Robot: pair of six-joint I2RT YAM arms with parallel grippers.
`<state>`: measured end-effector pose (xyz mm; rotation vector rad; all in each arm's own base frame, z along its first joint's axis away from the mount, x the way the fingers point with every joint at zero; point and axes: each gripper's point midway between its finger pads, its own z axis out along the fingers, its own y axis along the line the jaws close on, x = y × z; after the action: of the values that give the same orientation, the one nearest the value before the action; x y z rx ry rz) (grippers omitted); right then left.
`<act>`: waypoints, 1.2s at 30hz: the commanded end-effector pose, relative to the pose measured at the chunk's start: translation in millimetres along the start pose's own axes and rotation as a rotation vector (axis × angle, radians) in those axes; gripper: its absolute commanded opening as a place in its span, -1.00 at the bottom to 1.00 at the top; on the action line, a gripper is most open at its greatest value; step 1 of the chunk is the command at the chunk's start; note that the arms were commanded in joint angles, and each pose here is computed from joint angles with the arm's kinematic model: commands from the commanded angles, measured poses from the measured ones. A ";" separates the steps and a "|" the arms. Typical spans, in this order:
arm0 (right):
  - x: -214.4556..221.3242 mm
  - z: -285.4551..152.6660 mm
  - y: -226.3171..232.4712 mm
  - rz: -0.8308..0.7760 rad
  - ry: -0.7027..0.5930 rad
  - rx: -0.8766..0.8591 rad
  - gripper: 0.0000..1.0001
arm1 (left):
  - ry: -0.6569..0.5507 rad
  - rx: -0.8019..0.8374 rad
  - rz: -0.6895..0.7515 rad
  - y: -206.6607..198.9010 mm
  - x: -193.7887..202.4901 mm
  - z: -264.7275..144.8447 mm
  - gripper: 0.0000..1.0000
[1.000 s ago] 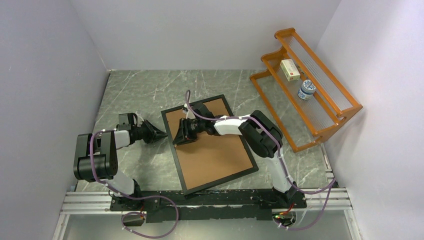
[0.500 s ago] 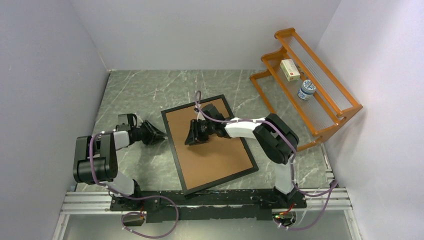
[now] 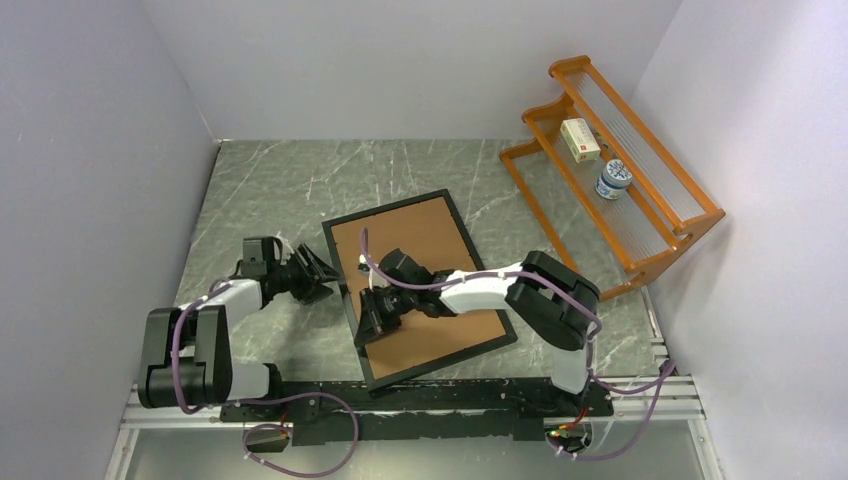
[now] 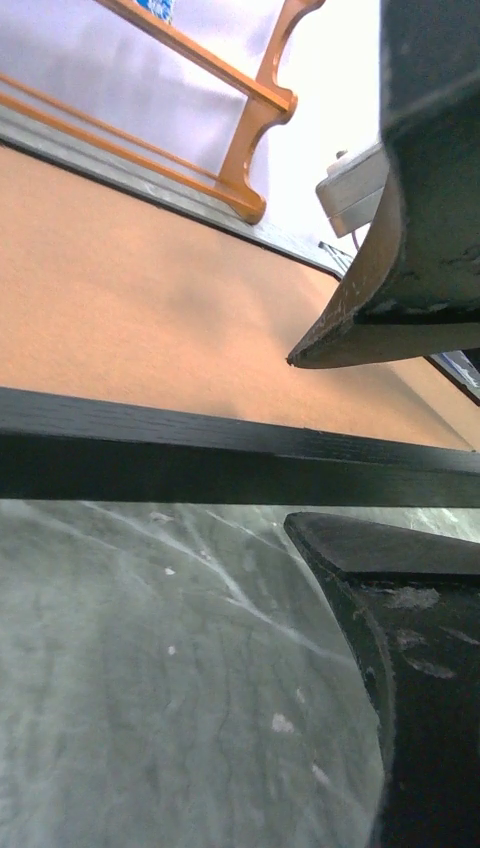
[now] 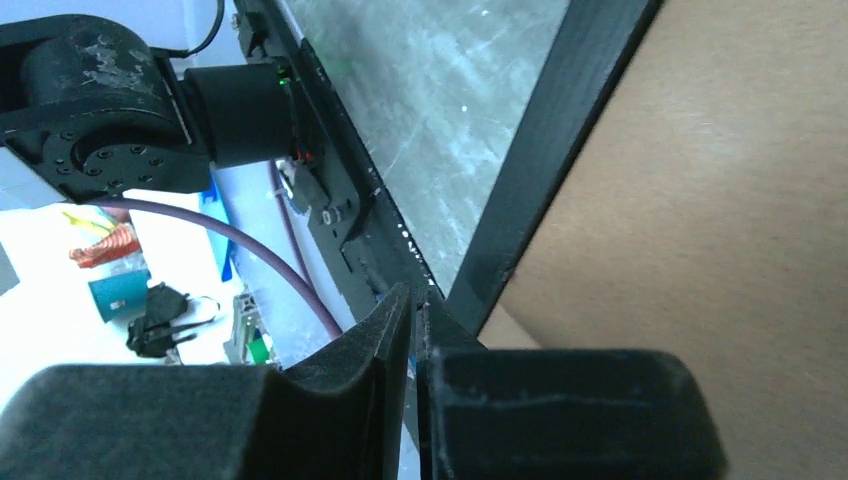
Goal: Put the photo into the frame
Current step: Install the photo frame at the center of the board.
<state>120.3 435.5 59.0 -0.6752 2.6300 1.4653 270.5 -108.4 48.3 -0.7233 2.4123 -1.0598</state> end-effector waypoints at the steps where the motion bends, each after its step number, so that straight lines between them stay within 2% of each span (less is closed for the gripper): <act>1: -9.3 7.8 17.9 -0.001 -0.017 -0.069 -0.79 | 0.023 -0.051 0.011 12.9 11.2 6.8 0.13; 6: -3.5 16.8 -3.5 0.034 0.001 -0.015 -0.83 | 0.051 -0.075 0.001 22.0 14.0 15.7 -0.25; 12: -8.1 21.9 -27.2 0.064 -0.025 0.049 -0.87 | 0.060 -0.135 -0.006 37.6 14.2 21.3 -0.48; 22: 3.1 9.3 -52.9 0.134 0.004 0.053 -0.90 | 0.052 -0.194 -0.023 46.3 11.9 20.9 -0.61; 36: 11.6 3.1 -96.5 0.206 0.014 0.166 -0.92 | 0.058 -0.200 -0.030 48.2 12.7 22.0 -0.65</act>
<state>141.8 428.4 39.8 -0.5158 2.6798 1.5694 267.3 -119.6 28.3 -0.7409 2.5117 -1.0854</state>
